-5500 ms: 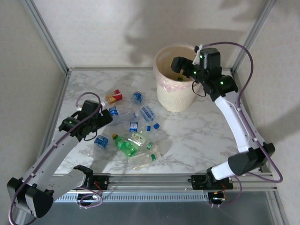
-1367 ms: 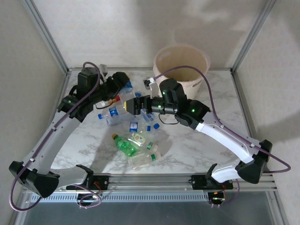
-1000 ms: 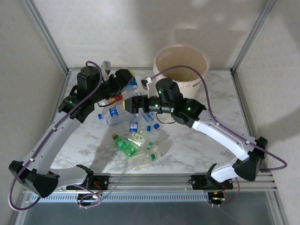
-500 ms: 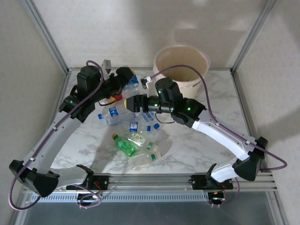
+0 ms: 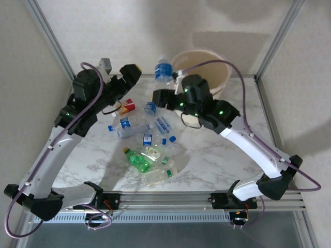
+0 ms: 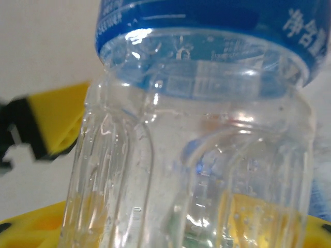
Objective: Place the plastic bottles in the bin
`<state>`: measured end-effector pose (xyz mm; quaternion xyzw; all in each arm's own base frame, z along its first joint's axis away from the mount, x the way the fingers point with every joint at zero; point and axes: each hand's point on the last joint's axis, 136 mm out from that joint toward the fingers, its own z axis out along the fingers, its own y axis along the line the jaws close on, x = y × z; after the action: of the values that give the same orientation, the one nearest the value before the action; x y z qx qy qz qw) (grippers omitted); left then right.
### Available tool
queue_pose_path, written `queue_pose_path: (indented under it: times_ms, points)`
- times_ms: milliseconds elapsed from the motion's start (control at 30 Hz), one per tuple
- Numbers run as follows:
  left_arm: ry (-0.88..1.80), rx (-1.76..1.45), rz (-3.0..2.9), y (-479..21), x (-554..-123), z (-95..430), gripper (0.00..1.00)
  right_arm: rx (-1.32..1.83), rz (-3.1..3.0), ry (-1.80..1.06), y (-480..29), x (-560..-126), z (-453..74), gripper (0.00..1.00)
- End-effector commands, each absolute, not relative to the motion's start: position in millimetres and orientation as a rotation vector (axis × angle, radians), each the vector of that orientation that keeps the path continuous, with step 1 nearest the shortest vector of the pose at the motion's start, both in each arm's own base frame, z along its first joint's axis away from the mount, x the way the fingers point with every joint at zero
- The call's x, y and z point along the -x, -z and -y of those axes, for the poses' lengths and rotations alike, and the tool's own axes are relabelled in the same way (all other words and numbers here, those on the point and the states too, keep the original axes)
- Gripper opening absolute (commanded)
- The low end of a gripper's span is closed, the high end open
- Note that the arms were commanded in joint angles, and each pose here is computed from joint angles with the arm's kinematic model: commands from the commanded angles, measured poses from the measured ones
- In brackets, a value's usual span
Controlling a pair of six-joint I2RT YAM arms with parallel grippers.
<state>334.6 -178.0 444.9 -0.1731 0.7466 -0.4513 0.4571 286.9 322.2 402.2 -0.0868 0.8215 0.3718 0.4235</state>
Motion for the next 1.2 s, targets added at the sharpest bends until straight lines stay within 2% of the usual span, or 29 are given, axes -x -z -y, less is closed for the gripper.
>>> queue_pose_path:
  times_ms: [0, 167, 467, 600, 667, 767, 867, 1033, 1167]
  points:
    - [0.975, 0.436, -1.850, -440.1, -335.4, 161.6, 1.00, 0.058, -1.995, -0.754, -430.8, -315.2, -265.4, 0.58]
    - [0.807, 0.477, -1.938, -403.5, -341.3, 146.9, 1.00, -0.069, -2.003, -0.625, -433.5, -354.7, -221.3, 0.58]
    - [0.628, 0.509, -2.026, -358.6, -345.5, 126.8, 0.99, -0.142, -2.055, -0.526, -411.4, -403.2, -191.2, 0.59]
    - [0.559, 0.528, -2.052, -344.7, -348.1, 113.8, 1.00, -0.162, -2.068, -0.516, -401.8, -417.6, -185.6, 0.65]
    - [0.539, 0.542, -2.061, -338.5, -349.0, 108.3, 1.00, -0.169, -2.075, -0.516, -398.0, -422.9, -184.4, 0.72]
    - [0.529, 0.550, -2.072, -330.1, -351.6, 105.5, 1.00, -0.175, -2.088, -0.506, -392.8, -428.2, -182.0, 0.83]
    - [0.523, 0.548, -2.090, -324.6, -356.0, 106.5, 0.99, -0.179, -2.089, -0.499, -393.5, -429.1, -180.1, 0.90]
    - [0.541, 0.535, -2.114, -320.1, -359.6, 112.6, 0.96, -0.165, -2.054, -0.546, -410.3, -418.8, -180.9, 0.88]
    - [0.549, 0.542, -2.142, -311.1, -356.2, 114.2, 0.95, -0.082, -2.003, -0.650, -426.9, -393.4, -197.0, 0.86]
